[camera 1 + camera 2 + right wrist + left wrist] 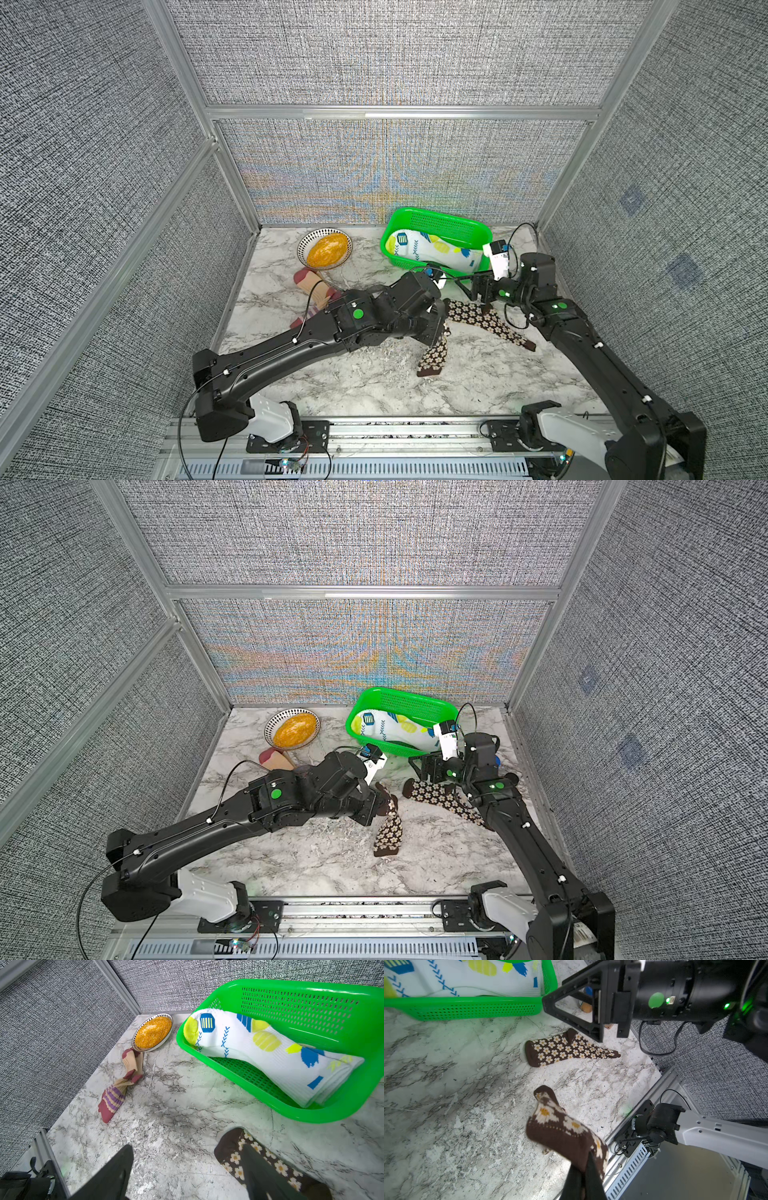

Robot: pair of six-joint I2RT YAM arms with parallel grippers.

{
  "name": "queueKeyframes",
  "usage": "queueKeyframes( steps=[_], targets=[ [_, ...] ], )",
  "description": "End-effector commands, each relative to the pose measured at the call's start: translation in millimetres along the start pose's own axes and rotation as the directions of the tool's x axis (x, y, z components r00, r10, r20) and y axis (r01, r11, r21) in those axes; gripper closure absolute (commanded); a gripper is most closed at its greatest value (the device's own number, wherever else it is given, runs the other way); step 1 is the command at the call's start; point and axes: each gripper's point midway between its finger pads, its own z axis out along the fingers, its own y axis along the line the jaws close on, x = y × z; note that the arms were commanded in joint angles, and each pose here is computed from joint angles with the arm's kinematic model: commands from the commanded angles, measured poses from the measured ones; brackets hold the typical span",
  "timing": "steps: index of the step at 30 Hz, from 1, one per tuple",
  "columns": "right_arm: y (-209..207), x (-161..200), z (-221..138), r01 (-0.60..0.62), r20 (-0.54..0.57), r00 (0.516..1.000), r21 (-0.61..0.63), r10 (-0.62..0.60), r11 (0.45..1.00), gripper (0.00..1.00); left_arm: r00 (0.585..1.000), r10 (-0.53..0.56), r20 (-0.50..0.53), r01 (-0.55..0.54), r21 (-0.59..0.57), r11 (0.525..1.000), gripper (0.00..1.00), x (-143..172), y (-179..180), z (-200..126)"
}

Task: Place the socks together as a pair
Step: Adjust the sock at the center of the board.

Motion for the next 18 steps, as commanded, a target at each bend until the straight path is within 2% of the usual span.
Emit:
queueKeyframes(
  steps=[1,4,8,14,18],
  targets=[
    [0.5,2.6,4.6,-0.002,-0.007,1.000,-0.020,0.002,1.000,0.15,0.998,-0.028,0.058,0.029,-0.022,0.999,1.00,-4.2,7.3,2.1],
    [-5.2,13.3,12.2,-0.026,-0.040,0.999,-0.015,0.025,1.000,0.14,0.993,-0.050,0.108,0.063,-0.127,0.990,1.00,3.5,40.4,8.2],
    [-20.2,34.3,23.3,-0.069,-0.099,0.992,0.040,0.073,0.997,0.09,0.988,-0.111,0.106,0.137,-0.282,0.950,1.00,27.0,100.6,14.5],
    [-47.0,78.2,48.5,-0.092,-0.222,0.966,0.178,0.131,0.980,0.04,0.981,-0.179,0.081,0.196,-0.415,0.888,1.00,76.2,165.8,26.4],
    [-50.9,103.7,71.7,-0.042,-0.306,0.945,0.244,0.118,0.969,0.04,0.979,-0.196,0.048,0.194,-0.492,0.849,1.00,106.6,197.9,33.2]
  ],
)
